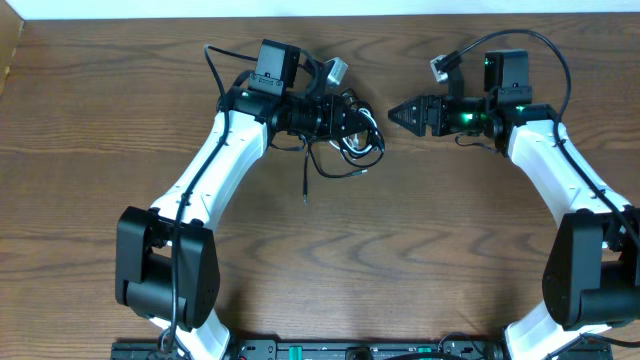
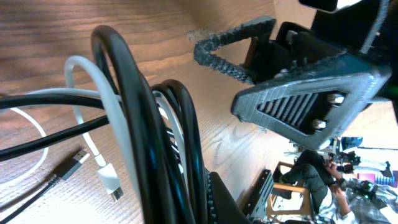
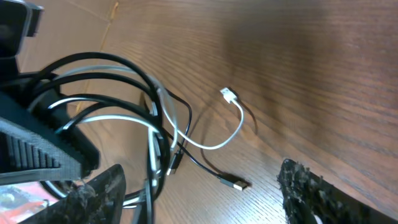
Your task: Untangle cables
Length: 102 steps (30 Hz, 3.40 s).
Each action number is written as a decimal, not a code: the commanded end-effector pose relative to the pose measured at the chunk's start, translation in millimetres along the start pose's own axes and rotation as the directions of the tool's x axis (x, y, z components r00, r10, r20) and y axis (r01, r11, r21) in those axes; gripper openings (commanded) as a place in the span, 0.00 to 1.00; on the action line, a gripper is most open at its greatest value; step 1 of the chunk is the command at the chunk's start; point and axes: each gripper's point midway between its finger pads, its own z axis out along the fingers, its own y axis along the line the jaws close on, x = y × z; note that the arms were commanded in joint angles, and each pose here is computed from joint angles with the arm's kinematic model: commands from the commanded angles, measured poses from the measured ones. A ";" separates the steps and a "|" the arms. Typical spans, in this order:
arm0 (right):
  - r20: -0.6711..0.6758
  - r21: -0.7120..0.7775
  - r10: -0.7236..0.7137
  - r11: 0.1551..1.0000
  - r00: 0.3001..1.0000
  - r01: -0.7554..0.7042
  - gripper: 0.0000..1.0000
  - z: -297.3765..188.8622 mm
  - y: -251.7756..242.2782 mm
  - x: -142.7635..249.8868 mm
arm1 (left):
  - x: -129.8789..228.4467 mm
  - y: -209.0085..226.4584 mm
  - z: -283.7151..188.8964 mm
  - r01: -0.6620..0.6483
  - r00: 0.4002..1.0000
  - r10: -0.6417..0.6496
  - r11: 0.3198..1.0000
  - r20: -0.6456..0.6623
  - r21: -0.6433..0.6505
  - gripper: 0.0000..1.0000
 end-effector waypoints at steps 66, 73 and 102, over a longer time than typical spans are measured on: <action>-0.132 0.268 -0.141 0.948 0.981 0.172 0.72 12.6 -39.0 34.8 | -16.1 -20.6 31.5 0.134 0.987 -0.129 0.990 0.099 -0.045 0.08; -0.168 0.237 -0.223 0.937 0.960 0.258 0.83 21.2 -35.7 39.5 | -18.6 -16.4 31.1 0.165 0.981 -0.156 0.984 0.119 -0.065 0.07; -0.022 0.349 0.074 0.935 0.997 -0.062 0.01 10.1 -72.5 25.0 | -11.3 26.8 23.1 0.180 0.978 -0.139 0.943 0.158 -0.281 0.07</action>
